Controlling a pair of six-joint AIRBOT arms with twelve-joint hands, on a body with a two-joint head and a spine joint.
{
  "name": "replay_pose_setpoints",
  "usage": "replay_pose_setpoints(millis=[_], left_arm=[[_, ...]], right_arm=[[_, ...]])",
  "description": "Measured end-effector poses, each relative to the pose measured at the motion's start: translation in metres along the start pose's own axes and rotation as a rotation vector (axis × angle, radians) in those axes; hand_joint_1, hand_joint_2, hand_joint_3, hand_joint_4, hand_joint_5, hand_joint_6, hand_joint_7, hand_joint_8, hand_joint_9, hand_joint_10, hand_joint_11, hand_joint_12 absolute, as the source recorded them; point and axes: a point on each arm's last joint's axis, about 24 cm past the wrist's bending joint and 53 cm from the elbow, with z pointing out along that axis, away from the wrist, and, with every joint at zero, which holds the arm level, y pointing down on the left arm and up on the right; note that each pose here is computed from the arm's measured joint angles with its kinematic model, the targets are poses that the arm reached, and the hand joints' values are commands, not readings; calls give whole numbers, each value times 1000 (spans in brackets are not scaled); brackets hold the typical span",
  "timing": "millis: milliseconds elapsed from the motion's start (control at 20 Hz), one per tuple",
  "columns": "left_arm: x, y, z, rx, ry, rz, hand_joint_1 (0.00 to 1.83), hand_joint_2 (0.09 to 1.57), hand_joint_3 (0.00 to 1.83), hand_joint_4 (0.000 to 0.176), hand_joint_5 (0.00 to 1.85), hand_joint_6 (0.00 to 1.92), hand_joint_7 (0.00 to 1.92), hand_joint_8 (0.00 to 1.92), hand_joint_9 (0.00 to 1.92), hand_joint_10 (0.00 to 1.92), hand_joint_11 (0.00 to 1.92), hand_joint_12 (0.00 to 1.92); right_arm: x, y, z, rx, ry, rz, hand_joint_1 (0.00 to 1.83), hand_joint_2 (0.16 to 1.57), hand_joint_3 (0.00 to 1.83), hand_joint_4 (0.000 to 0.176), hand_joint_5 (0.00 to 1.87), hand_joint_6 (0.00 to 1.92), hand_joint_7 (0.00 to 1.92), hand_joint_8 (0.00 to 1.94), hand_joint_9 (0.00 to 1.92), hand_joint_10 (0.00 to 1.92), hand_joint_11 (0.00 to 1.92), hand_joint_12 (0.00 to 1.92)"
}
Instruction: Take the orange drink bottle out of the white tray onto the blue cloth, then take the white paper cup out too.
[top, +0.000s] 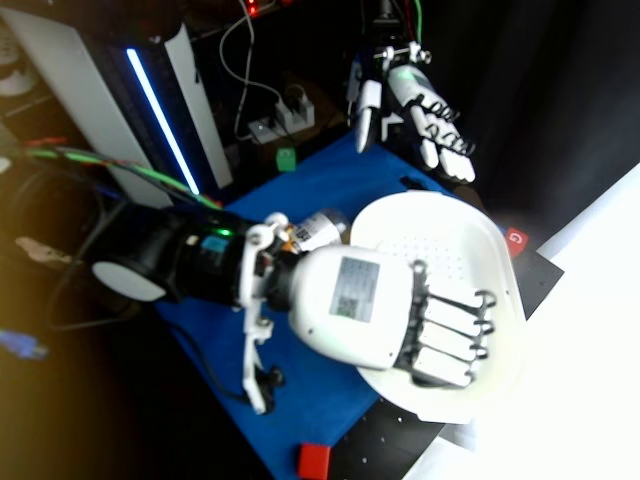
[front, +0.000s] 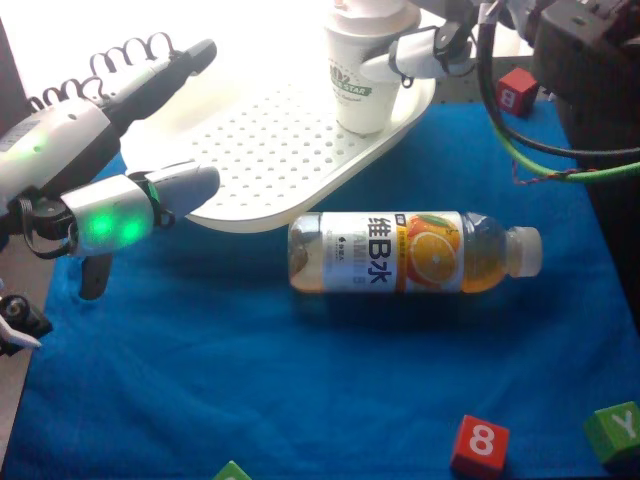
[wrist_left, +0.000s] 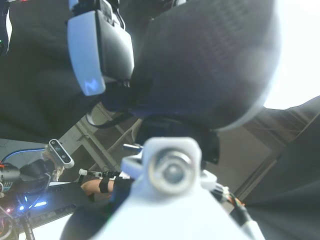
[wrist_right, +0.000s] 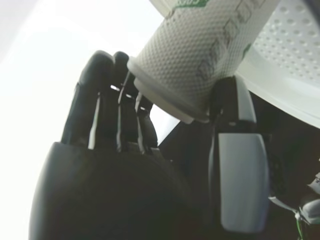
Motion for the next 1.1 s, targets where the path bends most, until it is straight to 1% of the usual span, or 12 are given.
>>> replay_pose_setpoints(millis=[50,150,300,550,750,800,850,900,950,1000,1050,1100], left_arm=[[0,0,0,-1,0,0,293,1309,1,102,4,1,0,0,0,0,0,0],[0,1,-1,-4,-1,-1,290,1304,0,114,3,1,0,0,0,0,0,0],[1,3,-2,-7,3,-1,301,1301,0,124,2,0,0,0,0,0,0,0],[1,3,-2,-10,0,-3,310,1291,0,140,15,5,0,0,0,0,0,0],[0,3,-2,-11,-2,-4,319,1292,0,142,12,3,0,0,0,0,0,0],[0,4,-2,-13,-2,-5,309,1289,0,154,10,2,0,0,0,0,0,0],[0,4,-2,-13,-3,-5,306,1289,0,158,5,0,0,0,0,0,0,0],[0,4,-2,-14,-2,-4,306,1289,0,158,5,0,0,0,0,0,0,0],[0,4,-3,-13,-3,-4,300,1295,1,154,0,0,0,0,0,0,0,0],[1,5,-4,-16,0,-4,300,1295,1,154,0,0,0,0,0,0,0,0],[1,6,-5,-23,-4,-12,295,1293,0,170,1,0,0,0,0,0,0,0],[2,7,-5,-27,-4,-15,284,1290,0,174,0,0,0,0,0,0,0,0]], right_arm=[[-1,0,-3,-2,2,0,1064,1207,0,0,172,1416,221,1429,376,1739,490,1921],[-2,1,-8,-6,6,-3,1069,1202,0,0,175,1406,225,1426,393,1741,512,1921],[-1,4,-11,-15,11,-12,1129,1183,0,0,216,1254,258,1332,427,1740,561,1921],[5,23,-18,-66,17,-25,1114,1172,0,0,203,1338,271,1416,481,1851,684,1921],[-5,38,-28,-119,-15,-38,1101,1186,0,0,187,1250,240,1289,408,1692,518,1921],[-10,41,-32,-133,-26,-38,1082,1186,0,0,183,1313,242,1342,414,1718,523,1921],[-15,43,-35,-151,-35,-25,1053,1213,8,0,158,1297,265,1298,333,1598,334,1921],[-20,45,-38,-166,-43,-5,1053,1213,8,0,158,1297,265,1298,333,1598,334,1921],[-25,48,-41,-185,-54,16,1111,1197,0,0,200,1332,341,1349,459,1734,519,1921],[-30,51,-44,-200,-67,25,1111,1197,0,0,200,1332,341,1349,459,1734,519,1921],[-34,57,-51,-221,-79,27,1093,1195,0,0,219,1420,387,1490,656,1842,837,1921],[-39,63,-57,-243,-91,22,1064,1202,1,0,206,1465,378,1525,625,1862,822,1921]])
